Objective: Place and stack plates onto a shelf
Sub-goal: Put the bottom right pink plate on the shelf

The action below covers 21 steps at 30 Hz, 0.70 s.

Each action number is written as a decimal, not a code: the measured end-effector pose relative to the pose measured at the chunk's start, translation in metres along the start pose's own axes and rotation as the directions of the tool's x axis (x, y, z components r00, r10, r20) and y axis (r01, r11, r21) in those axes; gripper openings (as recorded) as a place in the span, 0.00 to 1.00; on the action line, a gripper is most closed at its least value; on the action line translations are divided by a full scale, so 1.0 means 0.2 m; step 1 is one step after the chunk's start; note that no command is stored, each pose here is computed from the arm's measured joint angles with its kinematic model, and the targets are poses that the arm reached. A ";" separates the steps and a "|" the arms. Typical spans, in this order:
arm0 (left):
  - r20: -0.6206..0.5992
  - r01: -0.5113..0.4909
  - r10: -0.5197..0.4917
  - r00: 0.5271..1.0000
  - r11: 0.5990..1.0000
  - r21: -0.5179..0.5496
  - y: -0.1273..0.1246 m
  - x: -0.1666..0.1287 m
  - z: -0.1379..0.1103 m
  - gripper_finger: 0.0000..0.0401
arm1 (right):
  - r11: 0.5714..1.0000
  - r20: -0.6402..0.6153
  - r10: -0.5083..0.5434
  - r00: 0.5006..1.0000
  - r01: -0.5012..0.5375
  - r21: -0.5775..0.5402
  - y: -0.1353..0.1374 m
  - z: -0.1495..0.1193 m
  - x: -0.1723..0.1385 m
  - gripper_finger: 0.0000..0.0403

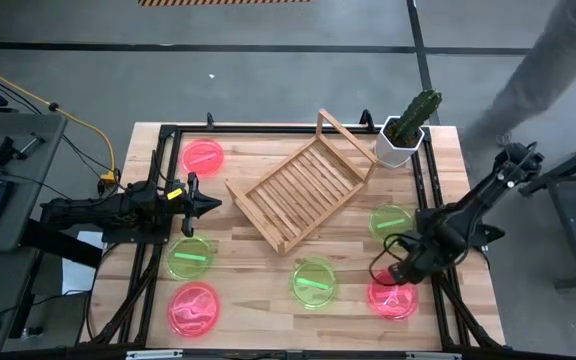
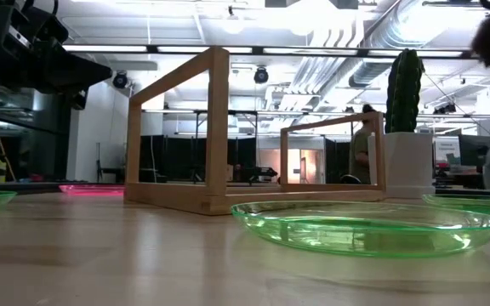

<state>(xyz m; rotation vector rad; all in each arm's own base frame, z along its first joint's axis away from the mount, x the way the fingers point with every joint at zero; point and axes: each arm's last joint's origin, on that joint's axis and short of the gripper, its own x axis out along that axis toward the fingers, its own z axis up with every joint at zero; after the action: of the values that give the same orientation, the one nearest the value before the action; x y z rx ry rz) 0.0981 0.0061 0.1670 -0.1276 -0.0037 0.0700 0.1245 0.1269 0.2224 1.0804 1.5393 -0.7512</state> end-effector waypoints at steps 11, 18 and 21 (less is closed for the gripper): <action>0.000 0.000 0.000 1.000 1.000 0.000 0.00 0.00 0.00 0.00 | 1.000 -0.062 0.019 0.998 -0.019 -0.006 -0.07 0.09 0.28 0.42; 0.000 0.000 0.000 1.000 1.000 0.000 0.00 0.00 0.00 0.00 | 0.996 -0.114 0.070 0.991 -0.076 -0.047 -0.10 0.11 0.39 0.42; 0.000 0.000 0.000 1.000 1.000 0.000 0.00 0.00 0.00 0.00 | 0.993 -0.122 0.103 0.987 -0.110 -0.049 -0.11 0.13 0.43 0.42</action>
<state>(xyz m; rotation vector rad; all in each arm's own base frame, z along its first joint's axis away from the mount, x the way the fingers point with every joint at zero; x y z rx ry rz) 0.0981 0.0061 0.1670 -0.1279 -0.0039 0.0701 0.1119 0.1172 0.1324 1.1734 1.5797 -0.5764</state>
